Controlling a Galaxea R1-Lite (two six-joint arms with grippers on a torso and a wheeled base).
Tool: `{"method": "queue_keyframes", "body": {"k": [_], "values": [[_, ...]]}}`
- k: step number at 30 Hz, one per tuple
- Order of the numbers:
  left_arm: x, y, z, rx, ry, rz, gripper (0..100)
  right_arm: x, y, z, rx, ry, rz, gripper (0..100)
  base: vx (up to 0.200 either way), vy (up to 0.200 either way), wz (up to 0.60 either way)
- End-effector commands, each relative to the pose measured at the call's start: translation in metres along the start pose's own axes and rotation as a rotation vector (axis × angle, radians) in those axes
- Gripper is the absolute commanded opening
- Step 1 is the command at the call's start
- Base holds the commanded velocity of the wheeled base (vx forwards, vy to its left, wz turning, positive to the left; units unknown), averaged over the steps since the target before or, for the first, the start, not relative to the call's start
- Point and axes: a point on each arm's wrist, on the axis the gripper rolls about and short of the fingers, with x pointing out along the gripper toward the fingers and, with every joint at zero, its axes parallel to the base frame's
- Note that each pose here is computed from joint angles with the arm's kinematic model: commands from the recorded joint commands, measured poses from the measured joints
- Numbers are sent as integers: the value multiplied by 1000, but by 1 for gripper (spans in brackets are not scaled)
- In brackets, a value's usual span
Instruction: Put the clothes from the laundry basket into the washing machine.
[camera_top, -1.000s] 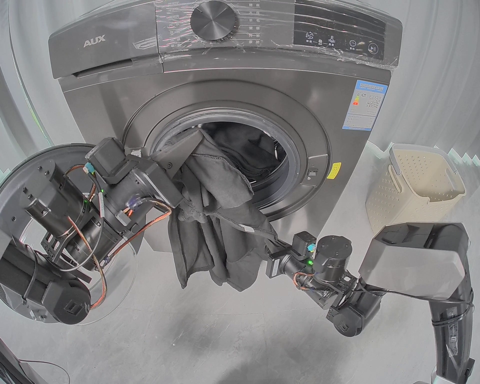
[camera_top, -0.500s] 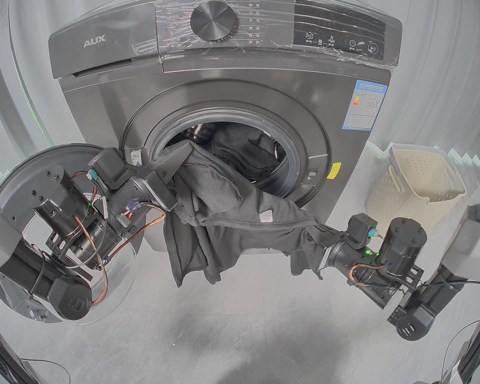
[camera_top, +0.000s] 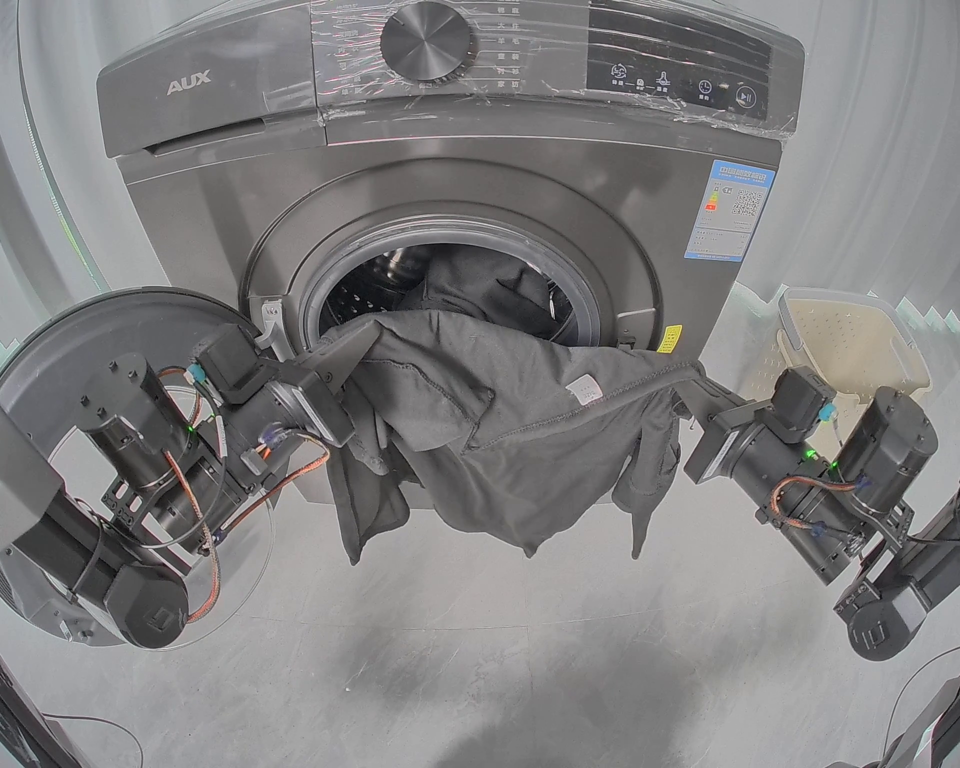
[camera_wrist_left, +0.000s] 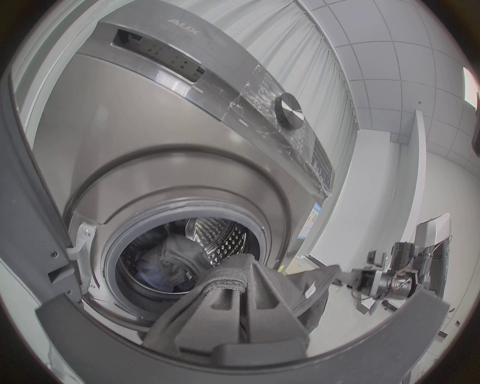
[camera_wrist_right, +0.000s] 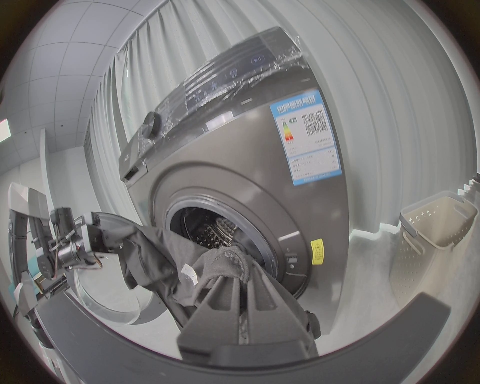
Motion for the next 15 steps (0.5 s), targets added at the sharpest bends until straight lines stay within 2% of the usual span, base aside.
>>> {"method": "queue_keyframes", "body": {"k": [1, 7, 12, 15], "values": [[-4, 4, -16, -12, 61, 20, 0, -5, 0, 19, 2, -60, 16, 0, 0, 0, 0], [-11, 6, -30, -19, 124, 33, 0, -6, 1, 25, 4, -84, 22, 0, 0, 0, 0], [-24, 5, -65, -32, 269, 34, 0, -8, 3, 23, 4, -72, 45, 0, 0, 0, 0], [-23, 6, -78, -31, 312, 32, 0, -9, 5, 22, 5, -68, 60, 0, 0, 0, 0]]}}
